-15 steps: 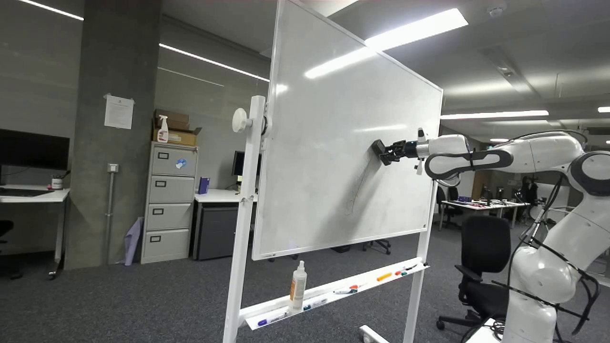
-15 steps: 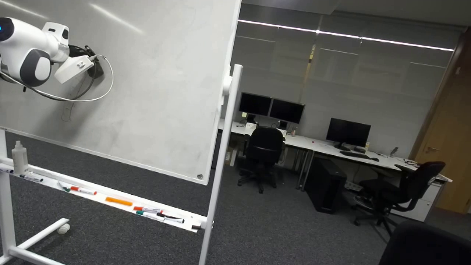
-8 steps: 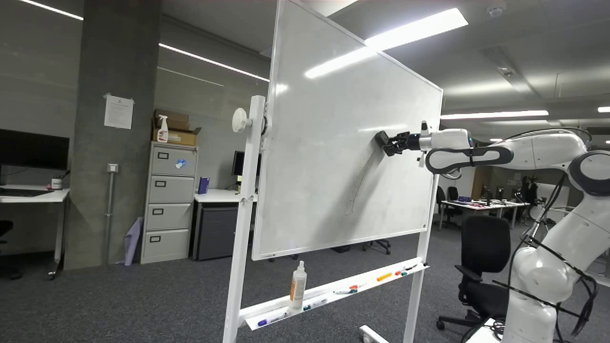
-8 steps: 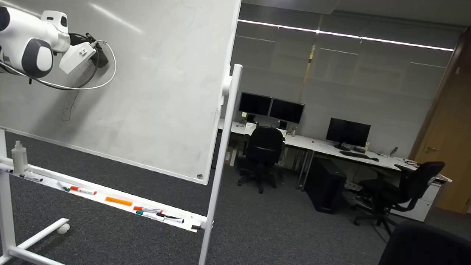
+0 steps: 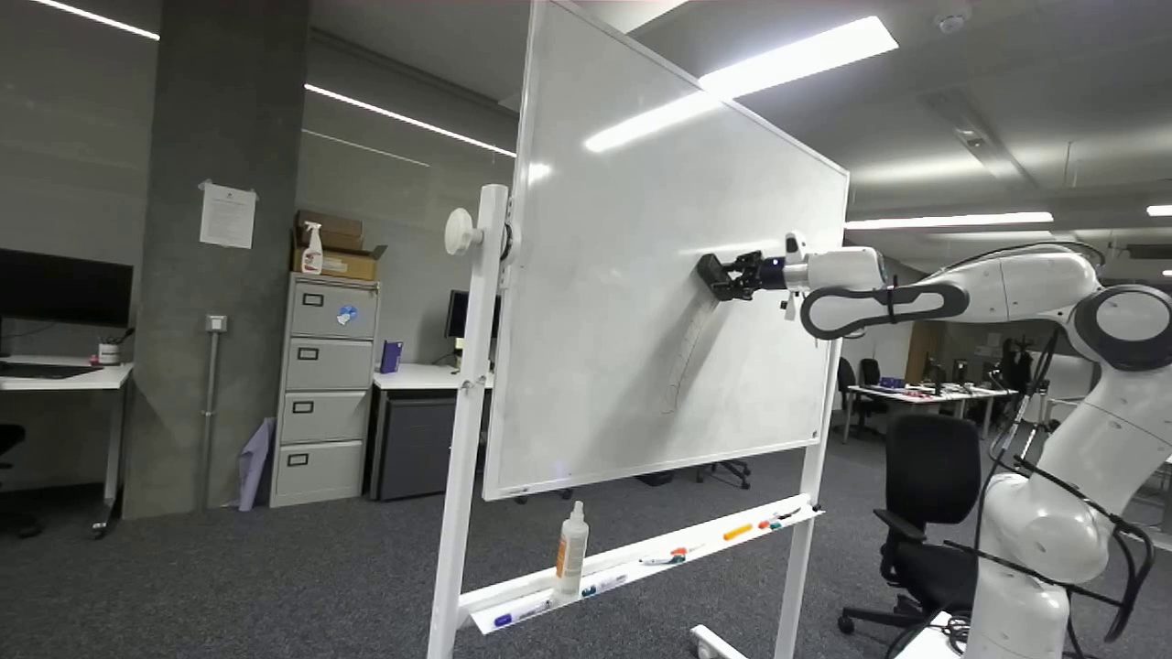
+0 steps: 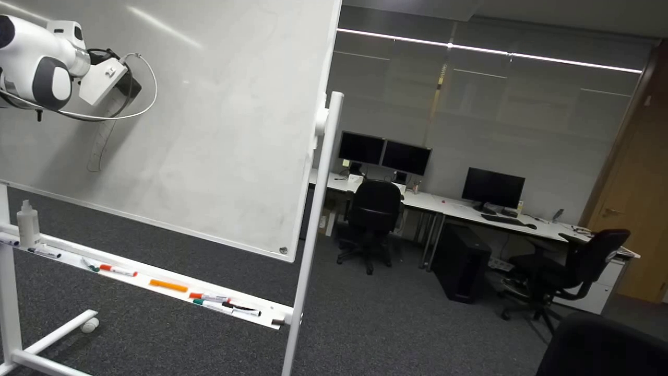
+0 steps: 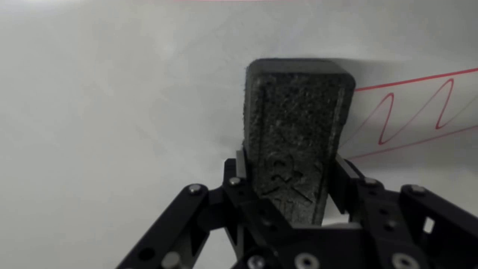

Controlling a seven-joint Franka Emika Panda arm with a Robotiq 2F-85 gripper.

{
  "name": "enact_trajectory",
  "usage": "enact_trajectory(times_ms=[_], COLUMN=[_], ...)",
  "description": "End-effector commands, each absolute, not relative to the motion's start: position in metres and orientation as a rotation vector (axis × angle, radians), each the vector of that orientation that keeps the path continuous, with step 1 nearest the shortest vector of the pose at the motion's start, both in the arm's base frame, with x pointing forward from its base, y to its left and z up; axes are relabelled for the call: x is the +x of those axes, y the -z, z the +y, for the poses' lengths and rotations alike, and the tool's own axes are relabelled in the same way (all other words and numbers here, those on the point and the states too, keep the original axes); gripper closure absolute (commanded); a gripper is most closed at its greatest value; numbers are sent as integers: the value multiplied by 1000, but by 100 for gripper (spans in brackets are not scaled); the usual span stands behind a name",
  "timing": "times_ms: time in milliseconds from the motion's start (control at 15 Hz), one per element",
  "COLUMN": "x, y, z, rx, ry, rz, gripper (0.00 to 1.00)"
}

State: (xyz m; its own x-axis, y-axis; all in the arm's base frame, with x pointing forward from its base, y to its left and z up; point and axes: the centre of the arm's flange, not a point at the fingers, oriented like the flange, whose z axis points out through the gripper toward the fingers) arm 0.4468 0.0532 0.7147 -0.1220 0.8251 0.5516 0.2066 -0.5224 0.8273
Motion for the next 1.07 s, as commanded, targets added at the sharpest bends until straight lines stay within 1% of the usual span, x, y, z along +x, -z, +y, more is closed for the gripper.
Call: enact_trajectory(times_ms=[0, 533, 1000], x=[468, 473, 457], y=[-687, -618, -648], z=[71, 120, 101], rx=[1654, 1737, 1678], ry=[-1630, -1563, -1576], rz=[1204, 1363, 1275], gripper=[70, 70, 70])
